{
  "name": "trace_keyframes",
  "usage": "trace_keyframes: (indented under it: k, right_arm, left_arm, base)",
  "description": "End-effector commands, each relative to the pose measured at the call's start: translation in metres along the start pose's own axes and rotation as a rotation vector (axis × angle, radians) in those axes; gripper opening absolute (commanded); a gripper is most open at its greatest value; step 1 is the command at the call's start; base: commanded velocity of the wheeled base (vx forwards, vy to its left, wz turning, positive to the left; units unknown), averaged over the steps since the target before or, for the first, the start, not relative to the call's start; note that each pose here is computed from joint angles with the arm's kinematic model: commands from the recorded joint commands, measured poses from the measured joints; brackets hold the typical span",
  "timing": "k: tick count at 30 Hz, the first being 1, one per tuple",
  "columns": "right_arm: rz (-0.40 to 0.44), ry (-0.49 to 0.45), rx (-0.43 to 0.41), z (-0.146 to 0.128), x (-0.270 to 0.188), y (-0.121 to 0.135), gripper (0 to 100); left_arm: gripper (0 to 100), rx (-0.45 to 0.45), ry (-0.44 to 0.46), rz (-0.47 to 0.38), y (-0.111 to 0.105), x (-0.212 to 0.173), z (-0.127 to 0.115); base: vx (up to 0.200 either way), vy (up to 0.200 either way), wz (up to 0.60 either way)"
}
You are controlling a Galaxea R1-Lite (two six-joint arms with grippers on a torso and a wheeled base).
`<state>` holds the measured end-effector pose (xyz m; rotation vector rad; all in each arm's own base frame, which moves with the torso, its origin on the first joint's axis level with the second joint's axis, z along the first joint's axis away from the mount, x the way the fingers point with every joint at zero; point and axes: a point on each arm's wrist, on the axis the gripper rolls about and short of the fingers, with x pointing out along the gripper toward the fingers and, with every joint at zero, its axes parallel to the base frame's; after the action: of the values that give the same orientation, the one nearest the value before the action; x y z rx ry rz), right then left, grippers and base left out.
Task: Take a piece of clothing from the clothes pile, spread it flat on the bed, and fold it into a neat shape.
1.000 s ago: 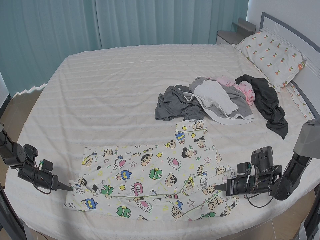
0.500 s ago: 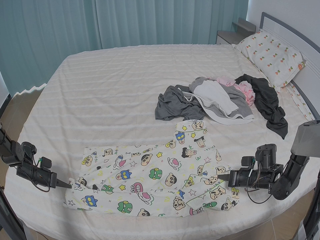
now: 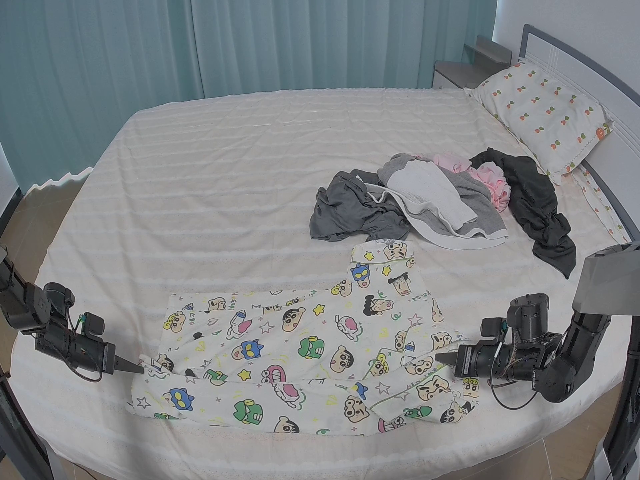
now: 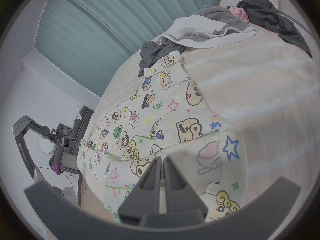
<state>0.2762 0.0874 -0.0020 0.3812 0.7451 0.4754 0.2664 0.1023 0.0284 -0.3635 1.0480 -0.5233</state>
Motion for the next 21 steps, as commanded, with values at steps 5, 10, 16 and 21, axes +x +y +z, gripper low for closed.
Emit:
trace_keyframes:
  k: [5,10,16,21]
  right_arm:
    - [-0.003,0.015,0.0,-0.004,0.002,-0.001,100]
    - [-0.009,0.009,0.004,-0.003,-0.001,-0.002,100]
    - [-0.014,-0.051,0.007,0.003,-0.024,0.0,100]
    - [-0.013,-0.114,-0.017,0.006,-0.055,0.013,100]
  left_arm:
    - [100,-0.022,0.023,-0.012,0.006,0.008,-0.003]
    - [100,-0.024,0.018,-0.007,0.005,0.005,-0.004]
    - [100,-0.022,-0.075,0.048,-0.008,-0.035,-0.001]
    - [100,-0.043,-0.192,0.077,-0.043,-0.077,0.006]
  base:
    - [0.0,0.0,0.0]
    - [0.0,0.0,0.0]
    - [0.0,0.0,0.0]
    - [0.0,0.0,0.0]
